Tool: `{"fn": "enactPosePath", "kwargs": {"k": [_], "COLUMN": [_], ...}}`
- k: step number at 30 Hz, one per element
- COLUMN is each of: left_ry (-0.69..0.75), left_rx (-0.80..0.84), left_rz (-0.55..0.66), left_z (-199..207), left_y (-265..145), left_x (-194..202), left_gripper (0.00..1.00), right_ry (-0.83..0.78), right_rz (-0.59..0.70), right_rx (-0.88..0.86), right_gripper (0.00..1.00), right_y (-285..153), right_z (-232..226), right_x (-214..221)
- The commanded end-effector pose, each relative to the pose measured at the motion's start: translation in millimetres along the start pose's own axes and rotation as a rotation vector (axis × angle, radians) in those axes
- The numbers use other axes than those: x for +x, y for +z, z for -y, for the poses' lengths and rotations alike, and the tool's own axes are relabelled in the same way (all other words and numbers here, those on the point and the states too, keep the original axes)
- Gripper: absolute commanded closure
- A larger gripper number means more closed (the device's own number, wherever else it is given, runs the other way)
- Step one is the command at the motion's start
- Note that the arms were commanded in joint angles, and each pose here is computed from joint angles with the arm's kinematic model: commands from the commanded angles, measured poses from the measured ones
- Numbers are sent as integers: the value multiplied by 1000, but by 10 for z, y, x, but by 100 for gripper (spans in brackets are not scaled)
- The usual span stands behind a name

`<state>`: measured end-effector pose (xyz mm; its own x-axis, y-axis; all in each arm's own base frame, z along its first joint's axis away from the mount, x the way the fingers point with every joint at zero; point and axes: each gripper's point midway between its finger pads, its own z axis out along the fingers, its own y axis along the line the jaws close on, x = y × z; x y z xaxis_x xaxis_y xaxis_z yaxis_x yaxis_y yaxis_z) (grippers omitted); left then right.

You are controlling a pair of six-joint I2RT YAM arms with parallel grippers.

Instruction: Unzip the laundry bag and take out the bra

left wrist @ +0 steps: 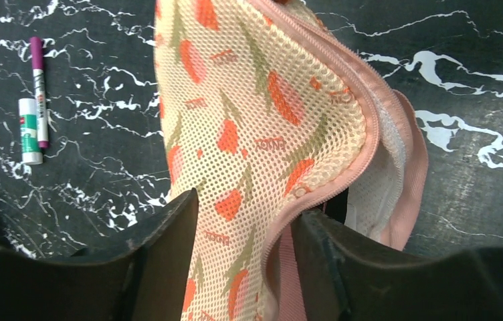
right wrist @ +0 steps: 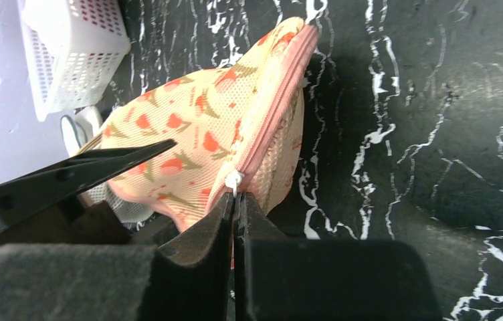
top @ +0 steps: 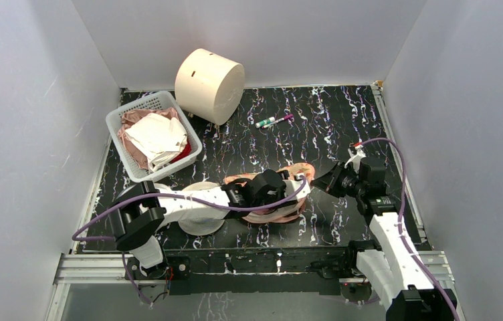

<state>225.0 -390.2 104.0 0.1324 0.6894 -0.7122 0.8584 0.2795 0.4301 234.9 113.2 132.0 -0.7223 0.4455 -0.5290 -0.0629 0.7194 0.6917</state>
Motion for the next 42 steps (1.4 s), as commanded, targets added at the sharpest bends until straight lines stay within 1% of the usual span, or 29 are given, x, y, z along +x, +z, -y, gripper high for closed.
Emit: {"fn": "enactPosePath", "kwargs": {"k": [1, 5, 7, 8, 12, 14, 15, 17, 18, 21, 23, 25, 27, 30, 33, 35, 38, 40, 42], "left_ry": [-19, -9, -3, -2, -14, -13, -15, -13, -9, -9, -20, -76, -143, -177, -221, -233, -225, -197, -152], "left_rx": [38, 82, 105, 107, 53, 44, 37, 65, 103, 251, 328, 323, 259, 203, 167, 144, 92, 40, 0], "left_rz": [61, 89, 113, 124, 157, 202, 258, 338, 382, 529, 565, 530, 437, 273, 176, 140, 96, 76, 67], "left_z": [47, 152, 201, 208, 93, 61, 28, 70, 140, 400, 539, 528, 438, 398, 400, 390, 325, 257, 189], "left_y": [-34, -74, -111, -132, -224, -312, -400, -529, -602, -839, -884, -767, -542, -230, -42, 30, 81, 101, 117], "left_x": [-251, -321, -371, -395, -475, -537, -648, -748, -794, -966, -1012, -1022, -953, -738, -575, -501, -380, -268, -189], "left_gripper": [45, 39, 38, 39, 49, 49, 47, 40, 36, 19, 15, 12, 13, 14, 16, 23, 39, 51, 58], "right_ry": [-1, 10, 11, 10, -10, -24, -29, -33, -35, -34, -29, -27, -27, -26, -26, -26, -37, -45, -44], "right_rz": [7, -4, -6, -7, 22, 36, 41, 36, 31, 17, 16, 18, 20, 16, 12, 7, 7, 23, 43], "right_rx": [-93, -96, -93, -92, -69, -67, -72, -83, -86, -81, -89, -97, -98, -97, -100, -100, -87, -66, -41], "right_gripper": [100, 100, 100, 100, 100, 100, 100, 100, 100, 100, 100, 100, 100, 100, 100, 100, 100, 100, 100], "right_y": [-44, -56, -59, -61, -97, -114, -119, -116, -111, -86, -77, -79, -81, -79, -68, -58, -51, -52, -35], "right_z": [-238, -236, -228, -229, -259, -289, -311, -339, -342, -318, -328, -349, -358, -364, -370, -367, -338, -291, -219], "right_x": [13, 104, 127, 129, 16, -43, -67, -78, -74, -47, -40, -44, -46, -37, -21, -8, 1, -10, -11]}}
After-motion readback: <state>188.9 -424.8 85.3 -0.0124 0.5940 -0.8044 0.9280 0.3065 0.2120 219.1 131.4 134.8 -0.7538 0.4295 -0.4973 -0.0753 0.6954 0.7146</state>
